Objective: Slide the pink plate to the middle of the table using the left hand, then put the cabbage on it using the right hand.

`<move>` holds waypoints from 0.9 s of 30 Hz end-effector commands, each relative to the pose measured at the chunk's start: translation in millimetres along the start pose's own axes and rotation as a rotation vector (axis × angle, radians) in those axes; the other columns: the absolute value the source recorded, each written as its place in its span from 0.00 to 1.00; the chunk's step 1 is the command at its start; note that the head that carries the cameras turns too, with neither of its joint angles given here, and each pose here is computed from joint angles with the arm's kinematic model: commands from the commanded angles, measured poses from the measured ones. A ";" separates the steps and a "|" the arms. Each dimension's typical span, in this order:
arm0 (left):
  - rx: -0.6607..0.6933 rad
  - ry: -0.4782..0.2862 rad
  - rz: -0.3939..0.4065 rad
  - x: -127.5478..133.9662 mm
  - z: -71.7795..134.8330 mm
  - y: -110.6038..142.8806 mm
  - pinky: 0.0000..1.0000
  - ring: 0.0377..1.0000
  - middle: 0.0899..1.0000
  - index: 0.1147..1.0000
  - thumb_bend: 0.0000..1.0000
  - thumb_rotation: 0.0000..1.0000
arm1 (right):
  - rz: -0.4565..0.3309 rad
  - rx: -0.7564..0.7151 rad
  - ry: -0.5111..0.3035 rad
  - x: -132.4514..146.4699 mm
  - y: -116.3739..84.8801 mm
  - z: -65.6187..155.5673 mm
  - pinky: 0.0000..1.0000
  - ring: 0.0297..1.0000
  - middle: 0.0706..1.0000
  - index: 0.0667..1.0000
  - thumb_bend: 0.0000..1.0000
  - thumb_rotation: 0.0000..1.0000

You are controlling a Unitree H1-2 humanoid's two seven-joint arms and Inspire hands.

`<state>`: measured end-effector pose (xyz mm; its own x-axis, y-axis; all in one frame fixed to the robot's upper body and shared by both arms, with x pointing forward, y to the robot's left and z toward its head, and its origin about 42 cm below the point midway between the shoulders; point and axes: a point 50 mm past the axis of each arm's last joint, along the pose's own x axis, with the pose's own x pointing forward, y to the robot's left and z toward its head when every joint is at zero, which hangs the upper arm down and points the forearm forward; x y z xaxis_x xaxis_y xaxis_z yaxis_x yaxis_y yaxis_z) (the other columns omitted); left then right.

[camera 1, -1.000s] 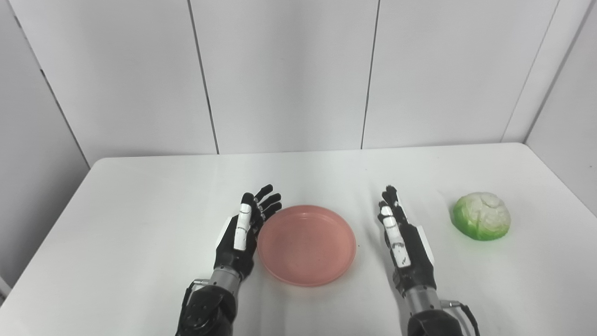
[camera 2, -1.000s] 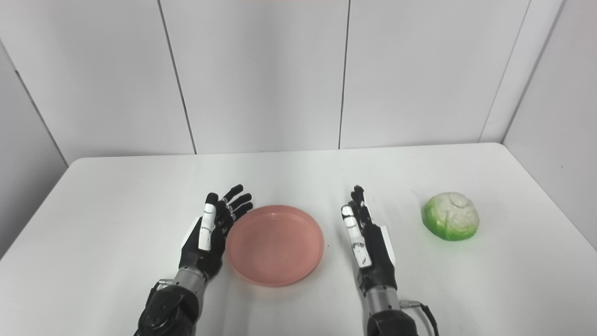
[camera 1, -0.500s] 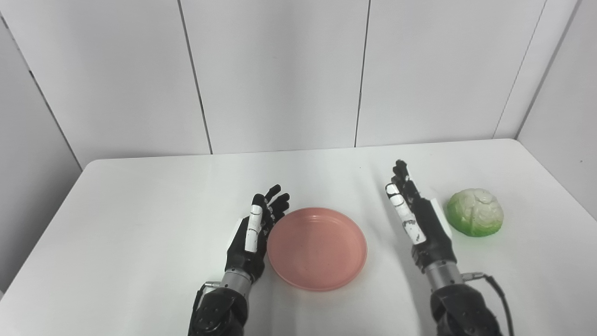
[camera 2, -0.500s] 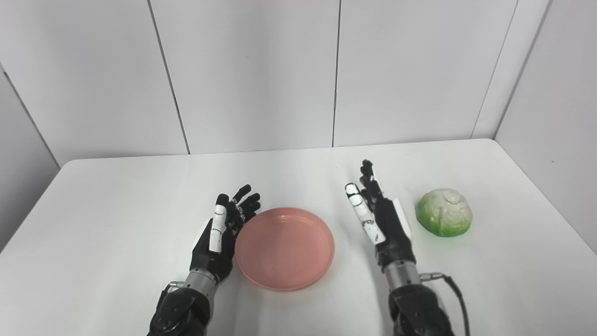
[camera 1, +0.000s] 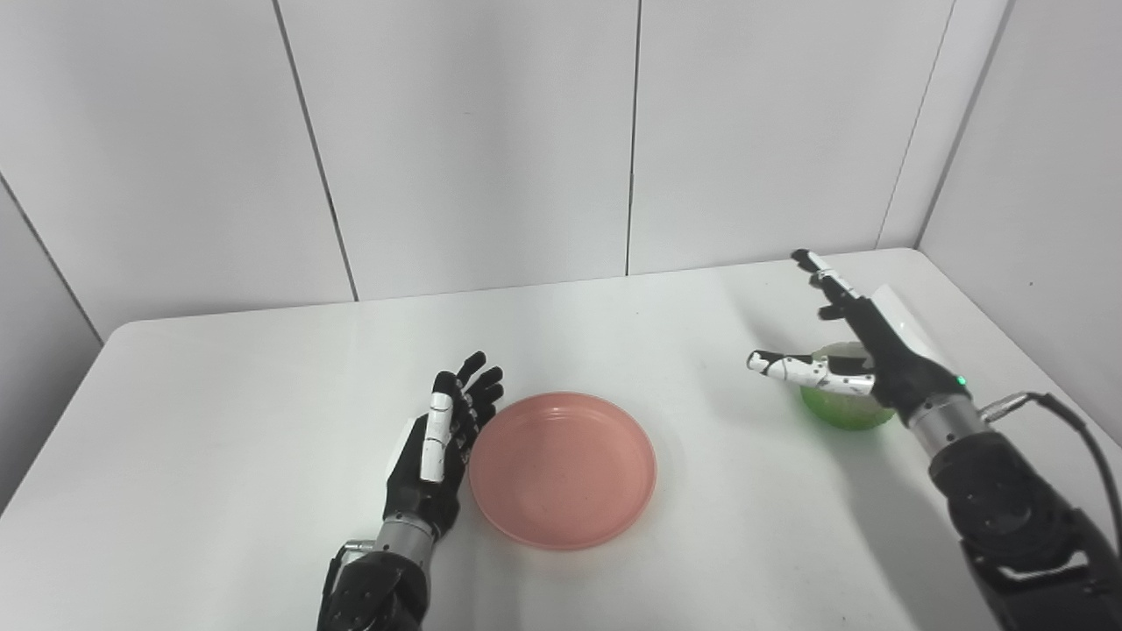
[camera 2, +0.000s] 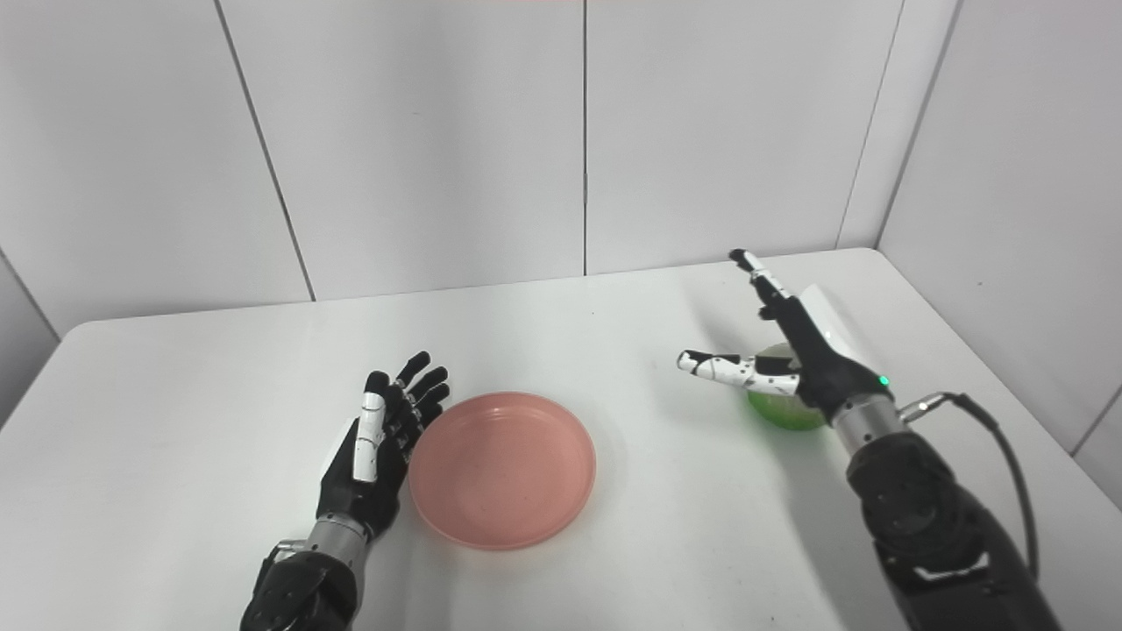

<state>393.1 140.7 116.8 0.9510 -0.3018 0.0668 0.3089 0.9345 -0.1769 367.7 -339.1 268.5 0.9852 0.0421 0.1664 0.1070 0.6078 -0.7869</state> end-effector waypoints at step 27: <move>0.005 -0.043 0.005 2.7 7.2 28.3 0.96 0.91 0.89 0.90 0.85 1.00 | 0.071 -0.389 0.186 50.4 -22.8 -47.0 1.00 0.93 0.91 0.92 0.99 0.56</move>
<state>405.2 163.4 117.5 0.9560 -0.2818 0.0816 0.2920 0.9407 -0.1727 411.1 -386.3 239.2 0.9941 -0.0948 -0.0528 -0.0234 0.2874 -0.9575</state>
